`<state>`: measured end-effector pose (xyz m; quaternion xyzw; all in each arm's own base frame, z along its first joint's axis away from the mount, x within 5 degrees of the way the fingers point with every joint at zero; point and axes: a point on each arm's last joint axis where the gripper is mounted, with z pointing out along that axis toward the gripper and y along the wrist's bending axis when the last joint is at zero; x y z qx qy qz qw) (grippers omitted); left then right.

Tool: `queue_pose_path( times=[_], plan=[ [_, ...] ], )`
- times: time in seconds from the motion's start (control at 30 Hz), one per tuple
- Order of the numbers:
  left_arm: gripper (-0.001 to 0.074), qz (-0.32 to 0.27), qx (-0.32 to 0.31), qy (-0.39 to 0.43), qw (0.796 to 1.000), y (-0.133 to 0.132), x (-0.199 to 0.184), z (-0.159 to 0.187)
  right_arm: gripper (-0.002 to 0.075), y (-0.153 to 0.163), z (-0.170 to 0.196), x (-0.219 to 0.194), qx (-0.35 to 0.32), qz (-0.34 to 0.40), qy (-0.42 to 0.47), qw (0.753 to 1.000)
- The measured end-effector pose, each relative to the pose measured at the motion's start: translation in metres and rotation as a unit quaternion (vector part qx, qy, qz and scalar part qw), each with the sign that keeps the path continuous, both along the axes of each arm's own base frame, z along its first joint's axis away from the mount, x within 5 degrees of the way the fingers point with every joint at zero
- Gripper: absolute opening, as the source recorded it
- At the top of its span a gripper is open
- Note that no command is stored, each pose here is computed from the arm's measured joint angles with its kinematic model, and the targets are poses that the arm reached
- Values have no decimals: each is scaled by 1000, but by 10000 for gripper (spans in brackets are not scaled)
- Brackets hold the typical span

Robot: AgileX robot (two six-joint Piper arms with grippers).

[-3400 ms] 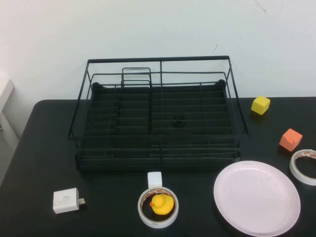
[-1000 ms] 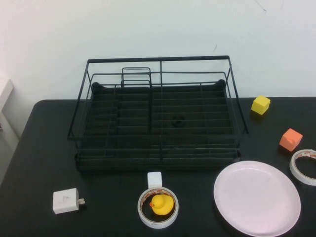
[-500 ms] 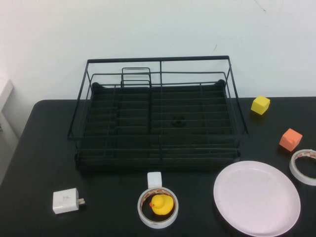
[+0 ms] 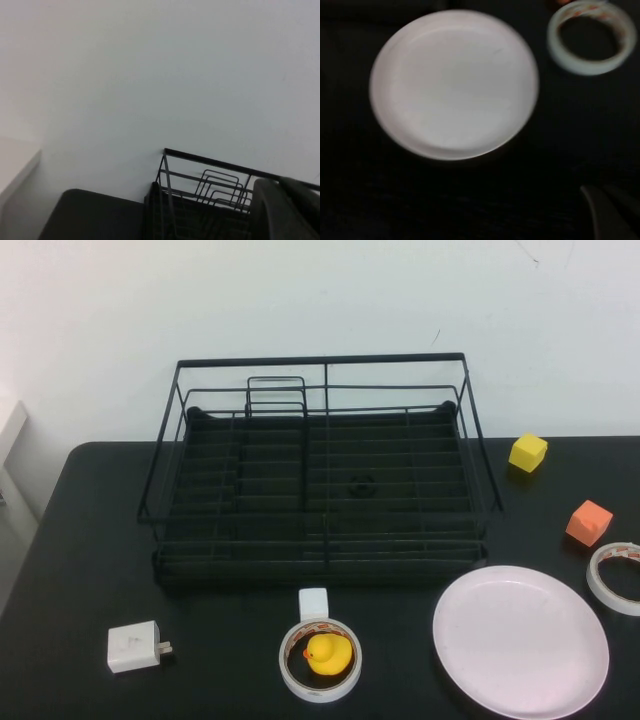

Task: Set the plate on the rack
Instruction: Pick up the plate from the table

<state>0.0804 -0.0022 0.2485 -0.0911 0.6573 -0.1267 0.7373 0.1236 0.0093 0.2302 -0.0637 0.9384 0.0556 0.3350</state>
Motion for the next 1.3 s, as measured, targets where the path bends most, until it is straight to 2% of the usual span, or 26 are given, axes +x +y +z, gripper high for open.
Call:
queue_pose_path(
  times=[0.17,0.33,0.4,0.63,0.73,0.93,1.3],
  plan=[
    [-2,-2,-56,22,998,1,0,-4,-2,9,-14,17,43,44,39,997],
    [-2,-22,-114,81,990,-3,0,-7,8,14,-29,35,81,45,69,993],
    [-2,-29,-117,100,988,-5,1,-7,45,14,-38,43,95,40,92,990],
    [-2,-33,-124,142,981,-7,7,-12,287,11,-56,78,101,15,134,986],
    [-2,-32,-125,154,980,-7,9,-14,332,7,-64,95,90,-1,134,987],
    [-2,-32,-125,155,979,-7,10,-14,348,3,-87,125,98,-32,150,983],
    [-2,-29,-121,149,981,-7,10,-13,351,5,-131,158,120,-28,168,978]
  ],
)
